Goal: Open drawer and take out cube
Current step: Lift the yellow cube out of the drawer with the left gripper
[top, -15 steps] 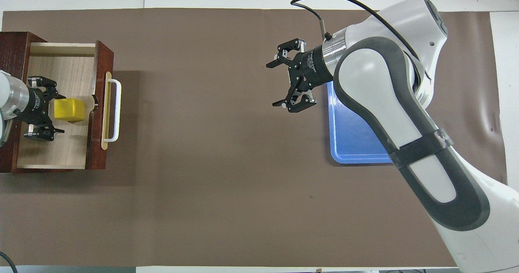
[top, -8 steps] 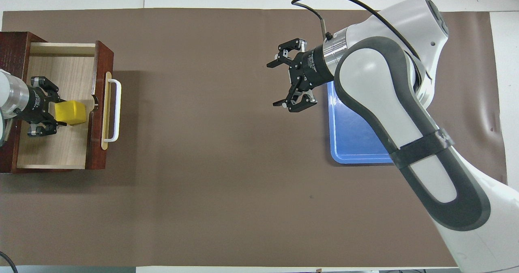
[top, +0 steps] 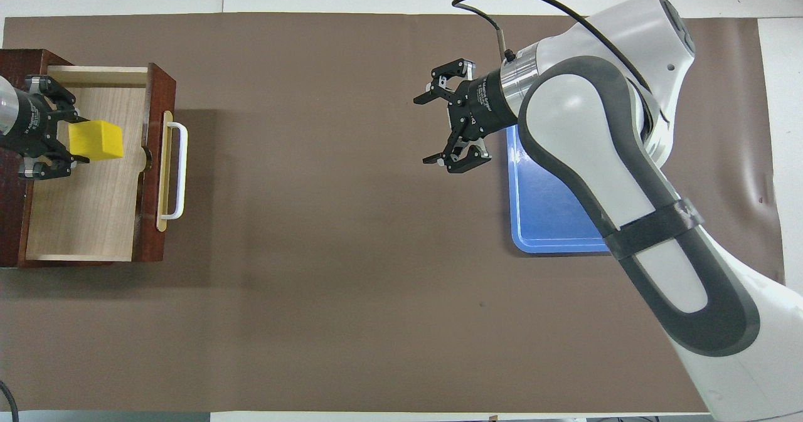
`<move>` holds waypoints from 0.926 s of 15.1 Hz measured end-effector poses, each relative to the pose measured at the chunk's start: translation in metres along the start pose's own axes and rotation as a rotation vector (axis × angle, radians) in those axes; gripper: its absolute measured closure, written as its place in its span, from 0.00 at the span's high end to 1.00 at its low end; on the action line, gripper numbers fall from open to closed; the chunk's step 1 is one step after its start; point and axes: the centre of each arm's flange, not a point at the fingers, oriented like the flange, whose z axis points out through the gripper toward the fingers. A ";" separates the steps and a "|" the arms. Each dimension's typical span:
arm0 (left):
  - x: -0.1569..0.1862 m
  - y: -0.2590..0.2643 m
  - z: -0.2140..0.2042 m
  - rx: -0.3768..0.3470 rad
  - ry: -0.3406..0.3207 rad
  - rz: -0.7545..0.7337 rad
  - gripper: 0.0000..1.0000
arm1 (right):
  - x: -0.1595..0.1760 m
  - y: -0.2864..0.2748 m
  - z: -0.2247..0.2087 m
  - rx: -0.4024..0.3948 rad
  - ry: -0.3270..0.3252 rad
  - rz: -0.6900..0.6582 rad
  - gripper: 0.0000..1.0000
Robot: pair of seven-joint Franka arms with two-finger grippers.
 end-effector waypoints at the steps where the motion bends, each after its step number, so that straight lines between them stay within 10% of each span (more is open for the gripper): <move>1: -0.017 0.005 -0.009 0.008 -0.001 0.023 0.56 | 0.000 0.000 0.000 0.001 0.000 0.001 1.00; 14: -0.244 -0.007 -0.019 0.038 -0.060 -0.174 0.56 | 0.008 0.001 0.001 -0.005 0.003 0.020 1.00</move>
